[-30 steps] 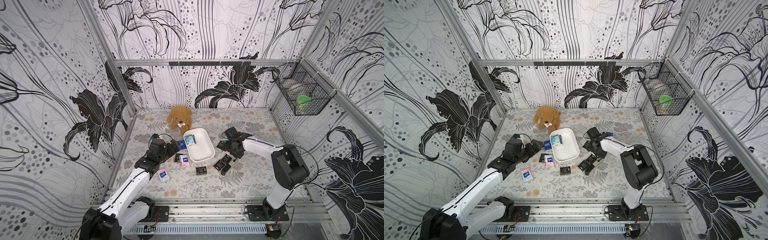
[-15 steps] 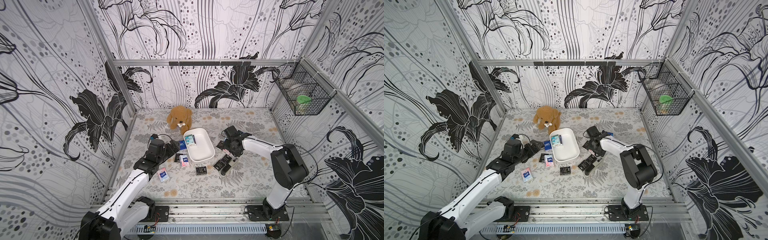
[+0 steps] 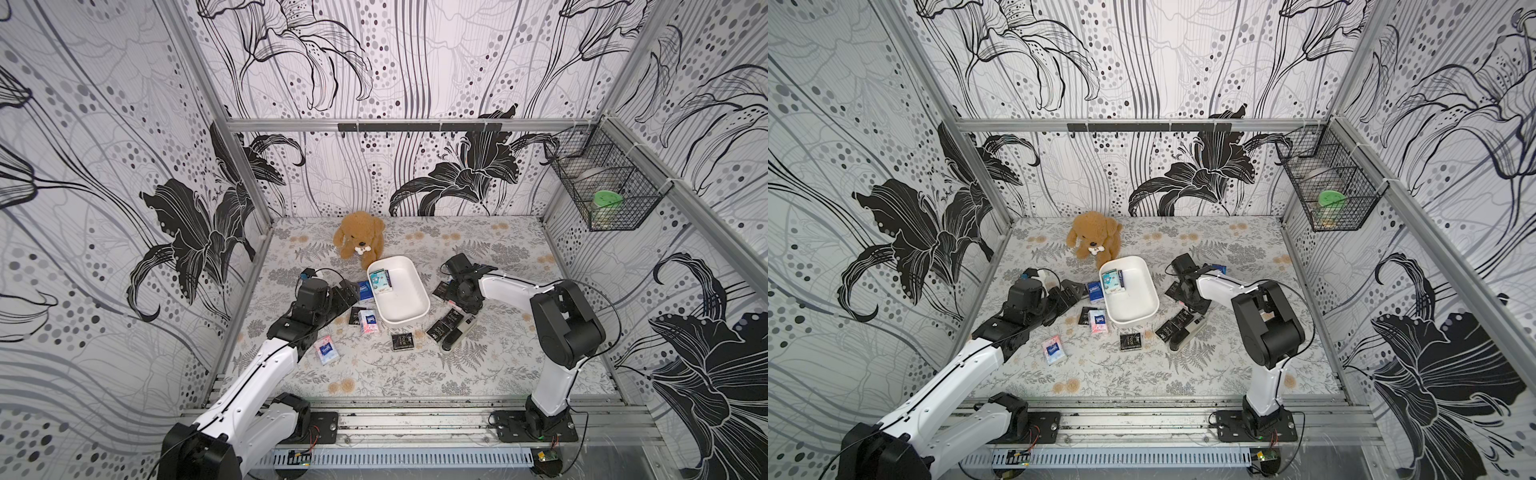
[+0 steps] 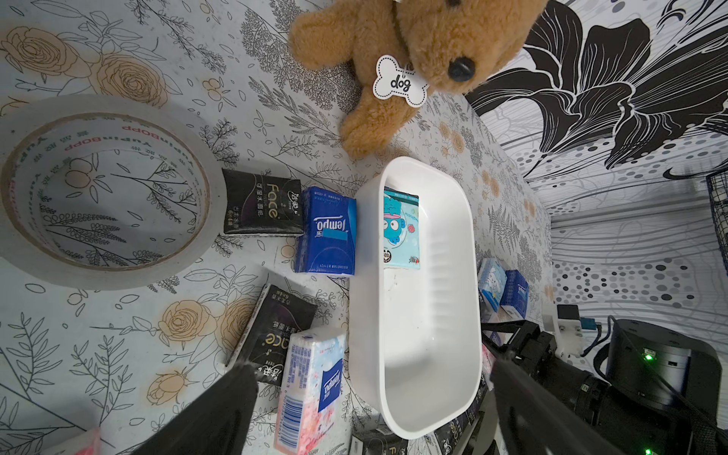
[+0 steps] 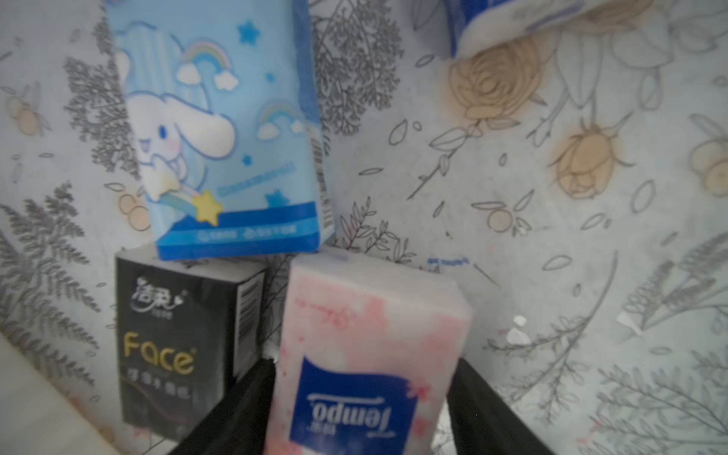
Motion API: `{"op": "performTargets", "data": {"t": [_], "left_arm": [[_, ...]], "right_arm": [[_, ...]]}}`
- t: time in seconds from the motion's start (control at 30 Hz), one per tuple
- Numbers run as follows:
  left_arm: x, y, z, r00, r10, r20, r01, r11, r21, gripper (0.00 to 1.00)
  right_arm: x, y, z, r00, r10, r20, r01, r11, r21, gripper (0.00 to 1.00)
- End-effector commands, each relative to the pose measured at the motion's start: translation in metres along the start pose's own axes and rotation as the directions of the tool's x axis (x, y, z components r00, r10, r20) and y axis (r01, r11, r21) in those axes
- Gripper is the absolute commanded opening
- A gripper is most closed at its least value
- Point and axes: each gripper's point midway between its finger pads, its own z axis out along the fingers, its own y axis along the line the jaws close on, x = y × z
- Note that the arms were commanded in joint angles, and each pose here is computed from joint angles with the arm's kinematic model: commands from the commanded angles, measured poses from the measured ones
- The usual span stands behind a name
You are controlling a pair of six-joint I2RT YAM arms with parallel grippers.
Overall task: Put the pocket tissues into the storage box
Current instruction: Pick up the pocket tissues from the center of the board, then place the pocket tissues in the storage box.
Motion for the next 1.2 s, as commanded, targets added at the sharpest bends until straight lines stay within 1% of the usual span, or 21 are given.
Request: {"op": "performTargets", "data": {"t": [0.0,0.07,0.17,0.27,0.4,0.5,0.63,0.7,0.83,0.97,1.1,1.17], "left_arm": [[0.001,0.002,-0.001,1.000,0.014,0.016,-0.014,1.000,0.000,0.97],[0.001,0.004,0.000,1.000,0.013,0.014,-0.013,1.000,-0.002,0.97],[0.003,0.006,0.002,1.000,0.011,0.012,-0.011,1.000,-0.003,0.97],[0.007,0.010,0.005,1.000,0.002,0.005,-0.002,1.000,-0.009,0.97],[0.011,0.016,0.012,1.000,-0.004,-0.001,0.004,1.000,-0.016,0.97],[0.013,0.025,0.019,1.000,-0.002,0.000,0.002,0.999,-0.044,0.97],[0.019,0.035,0.028,1.000,-0.005,-0.017,0.004,0.997,-0.077,0.97],[0.020,0.037,0.030,1.000,-0.013,-0.021,0.011,0.997,-0.079,0.97],[0.021,0.036,0.031,0.999,-0.028,-0.021,0.027,0.997,-0.074,0.97],[0.021,0.034,0.030,0.999,-0.036,-0.024,0.035,0.997,-0.068,0.97],[0.020,0.032,0.029,0.999,-0.041,-0.027,0.040,0.997,-0.064,0.97],[0.020,0.031,0.027,0.999,-0.039,-0.028,0.037,0.997,-0.066,0.97]], "right_arm": [[0.000,-0.006,0.001,1.000,-0.001,-0.001,0.001,1.000,0.020,0.59],[-0.002,-0.008,-0.001,1.000,-0.014,0.006,0.014,0.999,0.029,0.54],[-0.007,-0.008,-0.011,0.998,-0.055,0.026,0.054,0.998,0.034,0.54],[-0.013,-0.006,-0.024,0.991,-0.127,0.042,0.126,0.992,0.028,0.54],[-0.017,0.007,-0.044,0.969,-0.241,0.059,0.243,0.969,-0.043,0.53],[-0.020,0.020,-0.058,0.952,-0.296,0.075,0.303,0.947,-0.107,0.50],[-0.024,0.050,-0.079,0.918,-0.383,0.106,0.397,0.892,-0.215,0.48],[-0.024,0.068,-0.090,0.891,-0.435,0.129,0.454,0.852,-0.262,0.48],[-0.017,0.104,-0.104,0.850,-0.504,0.151,0.524,0.780,-0.342,0.47],[-0.001,0.142,-0.108,0.796,-0.580,0.173,0.599,0.714,-0.363,0.48],[0.016,0.169,-0.098,0.755,-0.635,0.162,0.645,0.676,-0.358,0.48],[0.017,0.187,-0.098,0.741,-0.648,0.176,0.662,0.659,-0.358,0.48]]}}
